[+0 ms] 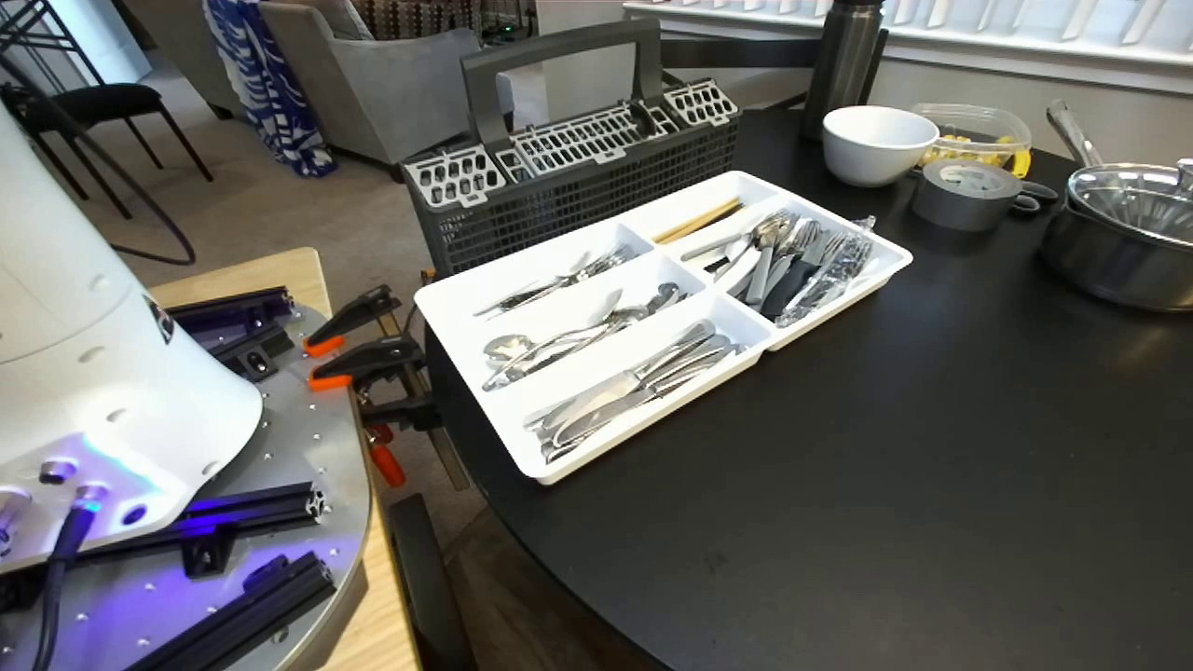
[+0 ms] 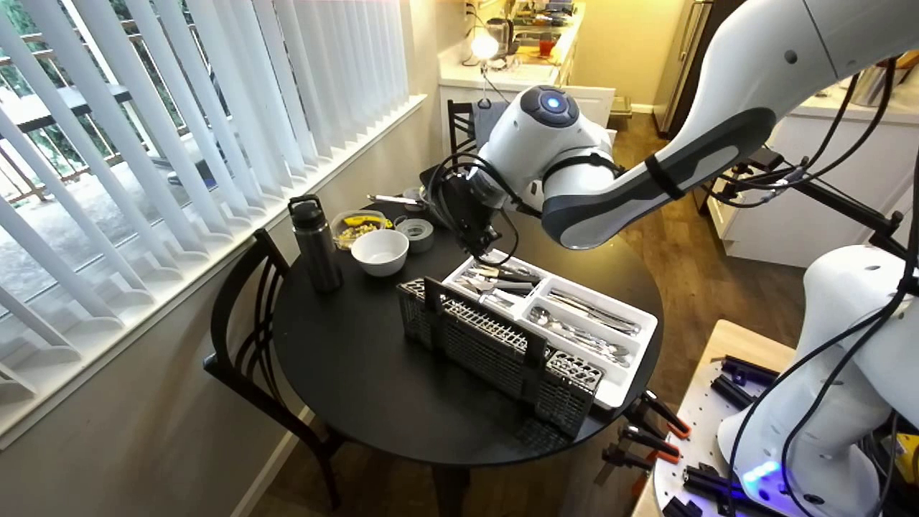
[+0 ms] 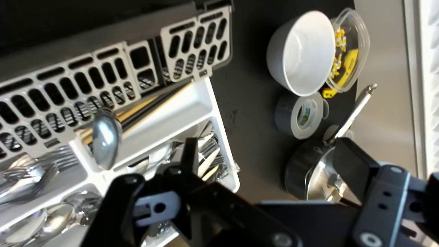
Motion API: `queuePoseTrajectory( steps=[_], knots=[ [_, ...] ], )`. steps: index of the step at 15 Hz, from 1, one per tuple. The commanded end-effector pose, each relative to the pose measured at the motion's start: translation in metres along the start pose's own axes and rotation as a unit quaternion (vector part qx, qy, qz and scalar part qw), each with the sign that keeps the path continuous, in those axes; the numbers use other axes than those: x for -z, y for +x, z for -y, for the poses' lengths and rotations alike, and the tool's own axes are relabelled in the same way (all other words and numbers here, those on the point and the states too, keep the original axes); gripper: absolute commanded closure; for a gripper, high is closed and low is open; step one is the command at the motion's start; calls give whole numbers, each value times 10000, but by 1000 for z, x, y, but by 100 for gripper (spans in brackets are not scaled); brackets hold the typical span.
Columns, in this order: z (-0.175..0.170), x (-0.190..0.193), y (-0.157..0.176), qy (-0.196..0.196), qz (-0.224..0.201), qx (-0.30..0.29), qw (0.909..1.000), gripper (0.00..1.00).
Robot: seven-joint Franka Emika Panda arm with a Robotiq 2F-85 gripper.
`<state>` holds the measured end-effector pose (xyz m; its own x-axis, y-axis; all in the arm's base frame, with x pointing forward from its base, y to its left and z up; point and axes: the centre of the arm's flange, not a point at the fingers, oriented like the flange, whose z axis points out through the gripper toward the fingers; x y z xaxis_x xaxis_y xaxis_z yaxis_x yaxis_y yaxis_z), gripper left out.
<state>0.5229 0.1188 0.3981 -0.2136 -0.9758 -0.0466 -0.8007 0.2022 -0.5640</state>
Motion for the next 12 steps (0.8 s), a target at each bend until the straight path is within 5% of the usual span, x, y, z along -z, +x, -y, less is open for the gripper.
queuePoseTrajectory(
  steps=[1,5,11,12],
  knots=[
    [-27,12,16,-519,831,-41,9952,0],
    [-64,15,25,-1352,1048,-190,9851,0],
    [-62,32,70,-2114,-328,-321,9763,0],
    [-66,14,61,-2000,-48,-370,9791,0]
  ],
)
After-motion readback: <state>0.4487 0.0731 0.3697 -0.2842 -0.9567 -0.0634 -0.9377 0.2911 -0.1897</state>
